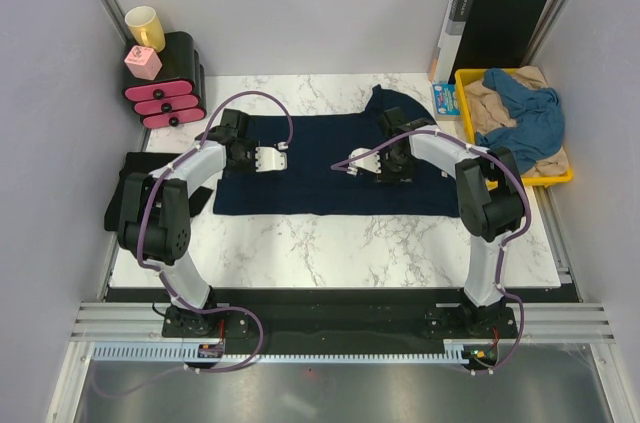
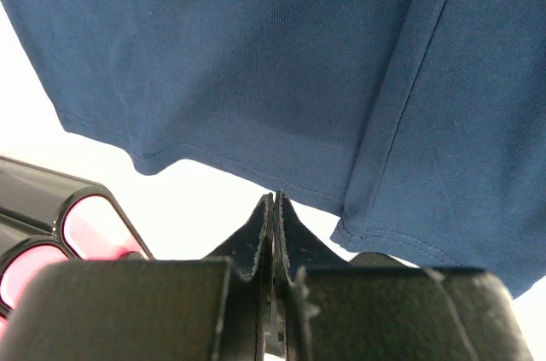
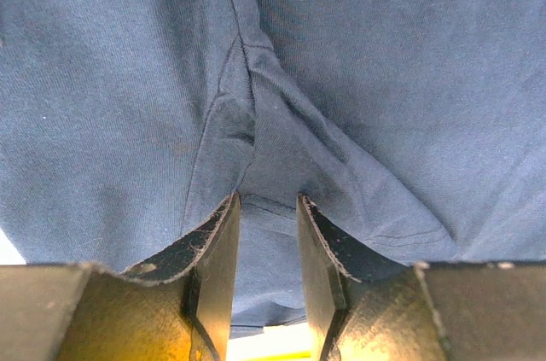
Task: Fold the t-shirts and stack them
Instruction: Fold the flattened tshirt in 1/3 of the way
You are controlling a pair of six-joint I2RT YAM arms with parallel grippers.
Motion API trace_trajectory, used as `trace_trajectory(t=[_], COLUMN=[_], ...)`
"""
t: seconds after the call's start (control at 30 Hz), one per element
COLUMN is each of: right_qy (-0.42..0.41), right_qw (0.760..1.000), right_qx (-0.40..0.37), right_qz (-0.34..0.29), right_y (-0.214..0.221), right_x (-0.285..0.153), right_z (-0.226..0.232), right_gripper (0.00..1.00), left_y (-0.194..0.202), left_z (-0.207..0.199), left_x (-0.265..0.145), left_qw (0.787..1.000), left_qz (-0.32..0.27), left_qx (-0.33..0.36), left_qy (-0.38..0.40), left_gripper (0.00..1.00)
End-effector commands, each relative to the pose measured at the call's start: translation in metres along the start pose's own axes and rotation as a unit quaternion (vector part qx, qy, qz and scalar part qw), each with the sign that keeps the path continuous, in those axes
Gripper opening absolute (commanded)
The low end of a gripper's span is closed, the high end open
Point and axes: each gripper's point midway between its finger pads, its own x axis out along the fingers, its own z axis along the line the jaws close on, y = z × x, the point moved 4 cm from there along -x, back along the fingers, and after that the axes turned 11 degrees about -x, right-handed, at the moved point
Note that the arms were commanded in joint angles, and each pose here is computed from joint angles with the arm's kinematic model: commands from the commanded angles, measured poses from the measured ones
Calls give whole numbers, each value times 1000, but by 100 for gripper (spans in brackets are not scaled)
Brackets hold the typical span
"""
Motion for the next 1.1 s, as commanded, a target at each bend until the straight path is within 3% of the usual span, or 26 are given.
trace_trajectory(t=[0.0, 0.43, 0.67, 0.77, 0.87, 1.07], right_qy=[8, -9, 3, 8, 10, 21], right_qw=[1000, 1000, 1000, 1000, 1000, 1000], right_qx=[11, 16, 24, 29, 29, 18], right_qz=[-9, -14, 4, 4, 5, 6], right_y=[-2, -4, 3, 3, 2, 1], right_x=[-10, -19, 2, 7, 8, -6], right_z=[-3, 8, 5, 1, -1, -6], right_gripper=[41, 42, 40, 35, 19, 4], left_y=[-6, -7, -8, -8, -7, -7], left_z=[12, 13, 12, 12, 12, 10], left_x=[-13, -10, -9, -9, -12, -10], left_qw=[1000, 1000, 1000, 1000, 1000, 1000], left_qz=[-15, -17, -18, -17, -17, -17], left_qx=[-4, -8, -11, -12, -11, -16], left_qy=[-25, -22, -21, -21, -23, -20], left_gripper=[2, 2, 2, 2, 2, 2])
